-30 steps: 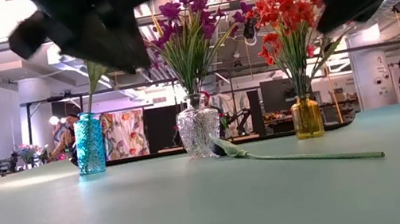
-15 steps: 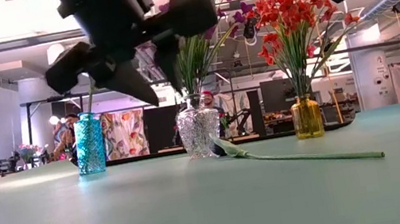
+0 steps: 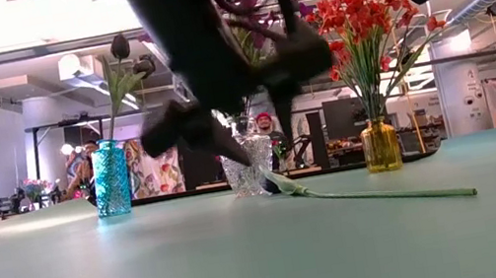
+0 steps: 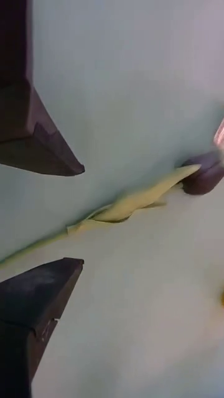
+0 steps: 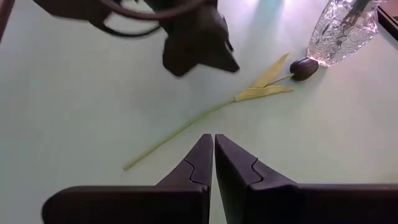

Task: Sort flowers into vase by color
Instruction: Put the black flower into the blue flower vase

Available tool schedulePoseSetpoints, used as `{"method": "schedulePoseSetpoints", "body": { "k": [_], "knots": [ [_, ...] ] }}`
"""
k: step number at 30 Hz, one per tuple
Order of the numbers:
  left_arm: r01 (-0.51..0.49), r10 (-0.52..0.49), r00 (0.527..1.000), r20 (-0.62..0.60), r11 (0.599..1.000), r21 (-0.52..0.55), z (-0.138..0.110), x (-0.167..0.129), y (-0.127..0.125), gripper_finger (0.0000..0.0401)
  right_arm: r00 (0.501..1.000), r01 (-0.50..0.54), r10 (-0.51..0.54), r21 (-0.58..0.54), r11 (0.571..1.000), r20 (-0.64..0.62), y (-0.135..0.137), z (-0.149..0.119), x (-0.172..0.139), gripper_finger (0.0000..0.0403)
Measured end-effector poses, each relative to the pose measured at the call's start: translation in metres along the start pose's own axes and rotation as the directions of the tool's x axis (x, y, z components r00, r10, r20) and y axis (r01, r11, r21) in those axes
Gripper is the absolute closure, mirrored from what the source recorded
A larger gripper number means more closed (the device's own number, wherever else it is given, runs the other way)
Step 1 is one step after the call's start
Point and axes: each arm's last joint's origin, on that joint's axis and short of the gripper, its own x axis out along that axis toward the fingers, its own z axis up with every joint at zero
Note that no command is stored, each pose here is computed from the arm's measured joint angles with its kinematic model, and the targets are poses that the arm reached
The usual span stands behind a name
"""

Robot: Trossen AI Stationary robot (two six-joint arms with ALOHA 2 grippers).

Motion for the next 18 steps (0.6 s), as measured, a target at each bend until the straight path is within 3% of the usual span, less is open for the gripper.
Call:
{"method": "schedulePoseSetpoints", "body": {
  "k": [18],
  "knots": [
    [0.008,-0.009,1.000,0.017,0.998,0.069,-0.014,0.046,-0.029,0.0191,1.000,0.001,-0.001,0.003,1.000,0.003,0.000,0.000,0.000,0.0392]
  ]
}}
